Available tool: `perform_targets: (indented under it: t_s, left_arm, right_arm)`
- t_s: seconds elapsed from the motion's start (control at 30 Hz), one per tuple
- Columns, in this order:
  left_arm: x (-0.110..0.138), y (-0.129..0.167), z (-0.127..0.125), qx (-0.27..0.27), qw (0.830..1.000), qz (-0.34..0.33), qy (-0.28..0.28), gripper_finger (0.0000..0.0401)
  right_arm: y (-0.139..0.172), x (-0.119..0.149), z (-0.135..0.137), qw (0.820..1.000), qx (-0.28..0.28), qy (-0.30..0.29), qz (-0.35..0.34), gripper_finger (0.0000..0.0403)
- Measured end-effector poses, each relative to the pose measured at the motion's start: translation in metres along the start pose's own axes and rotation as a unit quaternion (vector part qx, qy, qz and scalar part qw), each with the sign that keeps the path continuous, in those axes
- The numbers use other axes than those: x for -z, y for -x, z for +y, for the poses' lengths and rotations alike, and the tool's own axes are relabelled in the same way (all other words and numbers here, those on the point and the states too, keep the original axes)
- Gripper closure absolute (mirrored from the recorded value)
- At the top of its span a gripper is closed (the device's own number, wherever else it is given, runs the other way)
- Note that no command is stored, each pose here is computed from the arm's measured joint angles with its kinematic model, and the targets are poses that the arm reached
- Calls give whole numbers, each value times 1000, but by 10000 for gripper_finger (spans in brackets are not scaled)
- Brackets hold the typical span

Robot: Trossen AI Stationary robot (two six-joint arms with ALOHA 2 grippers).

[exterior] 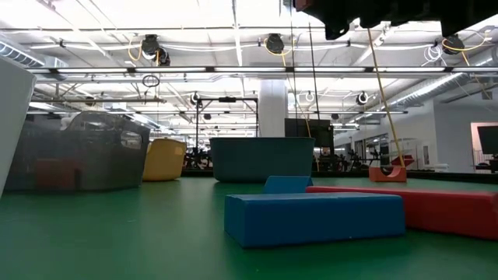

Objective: Sort & place blocks by color
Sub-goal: Put the red half circle block into the white bin

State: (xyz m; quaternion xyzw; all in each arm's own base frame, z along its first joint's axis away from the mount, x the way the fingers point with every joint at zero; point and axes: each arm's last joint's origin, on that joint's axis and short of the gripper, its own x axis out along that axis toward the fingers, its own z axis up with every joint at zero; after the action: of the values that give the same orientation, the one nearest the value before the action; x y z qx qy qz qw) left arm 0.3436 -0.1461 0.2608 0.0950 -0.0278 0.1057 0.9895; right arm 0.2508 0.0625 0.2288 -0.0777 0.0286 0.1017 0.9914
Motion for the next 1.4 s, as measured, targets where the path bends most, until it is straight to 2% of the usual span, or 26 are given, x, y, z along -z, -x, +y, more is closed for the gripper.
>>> perform_targets:
  t_s: [0.23, 0.37, 0.57, 0.73, 1.07, 1.4]
  left_arm:
    - [1, -1, 2, -4, 1000, 1, 30, 228]
    - [3, -1, 1, -1, 1000, 13, 10, 228]
    - [5, -1, -2, 56, 998, 14, 3, 226]
    - [5, -2, -2, 60, 998, 13, 3, 197]
    - [3, -2, 0, 56, 997, 3, 49, 137]
    - [7, -11, 14, 25, 997, 11, 79, 122]
  right_arm:
    - [0, 0, 0, 1000, 0, -1, 2, 287]
    - [0, 0, 0, 1000, 0, -1, 2, 275]
    - [0, 0, 0, 1000, 0, -1, 2, 285]
    - [0, 0, 0, 1000, 2, -6, -2, 285]
    - [0, 0, 0, 1000, 3, -14, -2, 285]
    - [0, -4, -1, 1000, 4, -1, -22, 285]
